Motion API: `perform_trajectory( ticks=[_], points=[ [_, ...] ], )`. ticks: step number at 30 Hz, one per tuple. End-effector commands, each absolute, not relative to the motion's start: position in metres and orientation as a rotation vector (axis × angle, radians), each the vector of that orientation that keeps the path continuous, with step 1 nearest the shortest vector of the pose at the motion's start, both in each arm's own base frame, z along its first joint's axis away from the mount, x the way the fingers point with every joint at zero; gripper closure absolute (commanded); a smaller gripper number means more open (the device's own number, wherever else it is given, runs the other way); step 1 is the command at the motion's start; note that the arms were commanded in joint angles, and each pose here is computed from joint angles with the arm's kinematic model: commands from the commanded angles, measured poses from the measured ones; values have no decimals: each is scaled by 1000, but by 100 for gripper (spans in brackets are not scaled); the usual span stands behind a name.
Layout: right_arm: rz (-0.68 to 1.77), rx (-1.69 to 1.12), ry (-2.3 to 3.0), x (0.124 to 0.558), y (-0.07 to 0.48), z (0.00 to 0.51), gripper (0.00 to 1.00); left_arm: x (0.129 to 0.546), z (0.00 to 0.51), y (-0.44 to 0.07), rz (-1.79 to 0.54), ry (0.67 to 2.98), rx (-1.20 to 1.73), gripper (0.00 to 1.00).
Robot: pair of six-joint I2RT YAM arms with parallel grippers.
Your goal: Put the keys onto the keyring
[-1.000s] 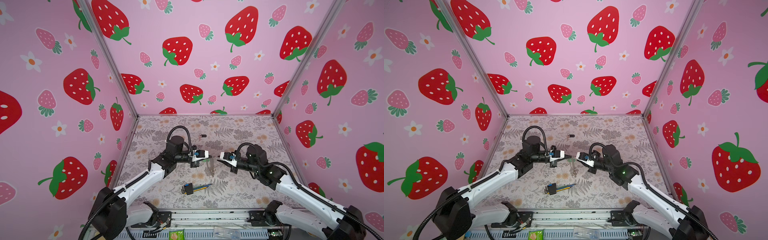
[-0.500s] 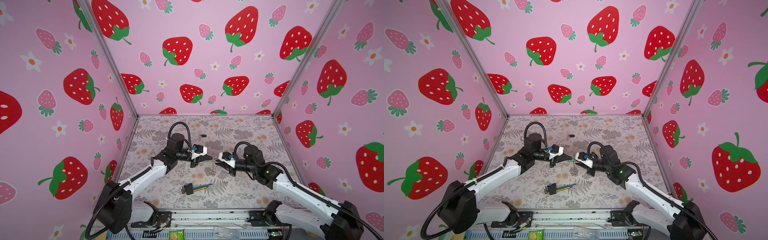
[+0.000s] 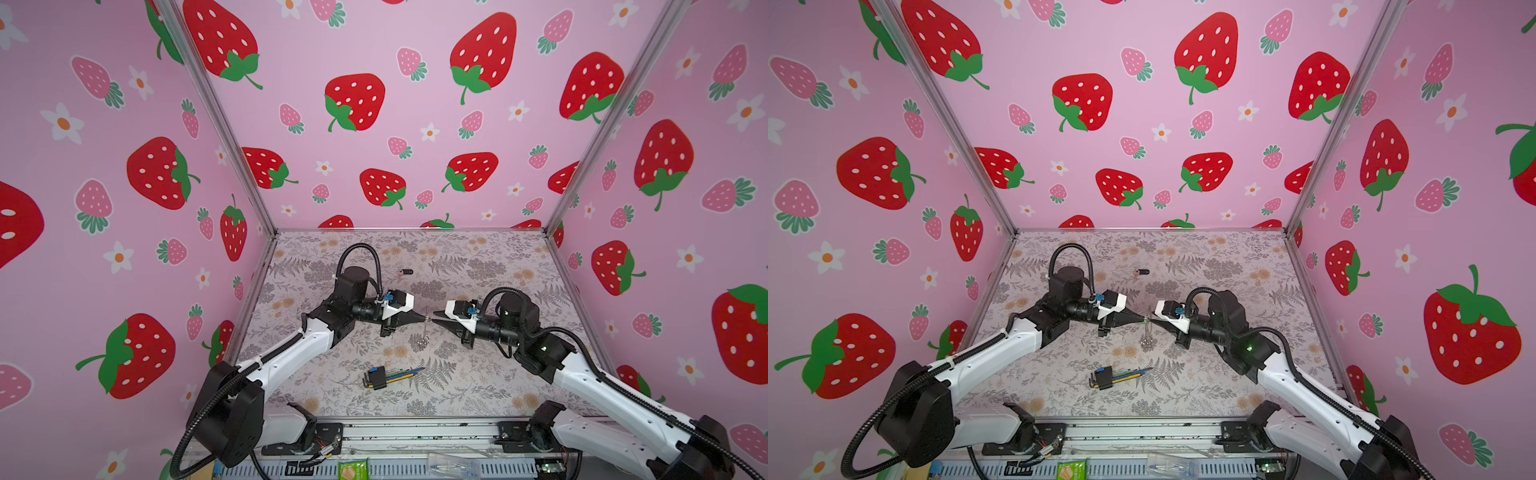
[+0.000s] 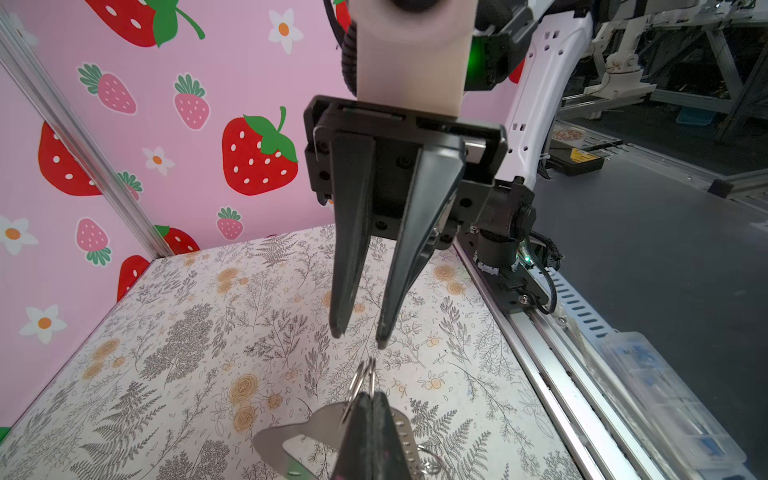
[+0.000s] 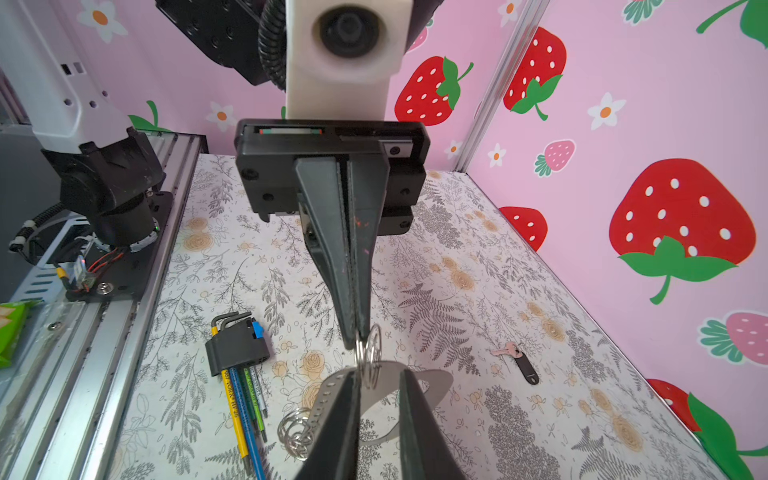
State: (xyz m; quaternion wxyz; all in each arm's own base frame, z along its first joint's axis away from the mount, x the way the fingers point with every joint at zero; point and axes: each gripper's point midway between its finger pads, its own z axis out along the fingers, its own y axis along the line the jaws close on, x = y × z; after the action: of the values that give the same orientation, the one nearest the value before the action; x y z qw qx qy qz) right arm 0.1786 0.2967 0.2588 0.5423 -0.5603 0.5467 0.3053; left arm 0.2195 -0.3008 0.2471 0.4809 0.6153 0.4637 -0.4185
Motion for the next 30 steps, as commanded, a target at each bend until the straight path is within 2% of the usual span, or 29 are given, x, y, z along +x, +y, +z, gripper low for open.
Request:
perform_trajectory(
  ticks=[1, 6, 12, 17, 30],
  points=[
    [715, -1317, 1336, 183, 297, 249, 77, 218, 266, -304, -1033, 1046, 1520, 100],
    [671, -1295, 1379, 192, 295, 243, 75, 213, 269, -303, -1054, 1028, 1528, 100],
    [664, -1282, 1367, 190, 291, 247, 68, 209, 270, -303, -1089, 1026, 1536, 100],
    [750, -1331, 1301, 173, 296, 252, 65, 209, 270, -303, -1096, 1028, 1537, 100],
    [750, -1318, 1281, 173, 297, 259, 72, 210, 274, -307, -1131, 1023, 1540, 100]
  ],
)
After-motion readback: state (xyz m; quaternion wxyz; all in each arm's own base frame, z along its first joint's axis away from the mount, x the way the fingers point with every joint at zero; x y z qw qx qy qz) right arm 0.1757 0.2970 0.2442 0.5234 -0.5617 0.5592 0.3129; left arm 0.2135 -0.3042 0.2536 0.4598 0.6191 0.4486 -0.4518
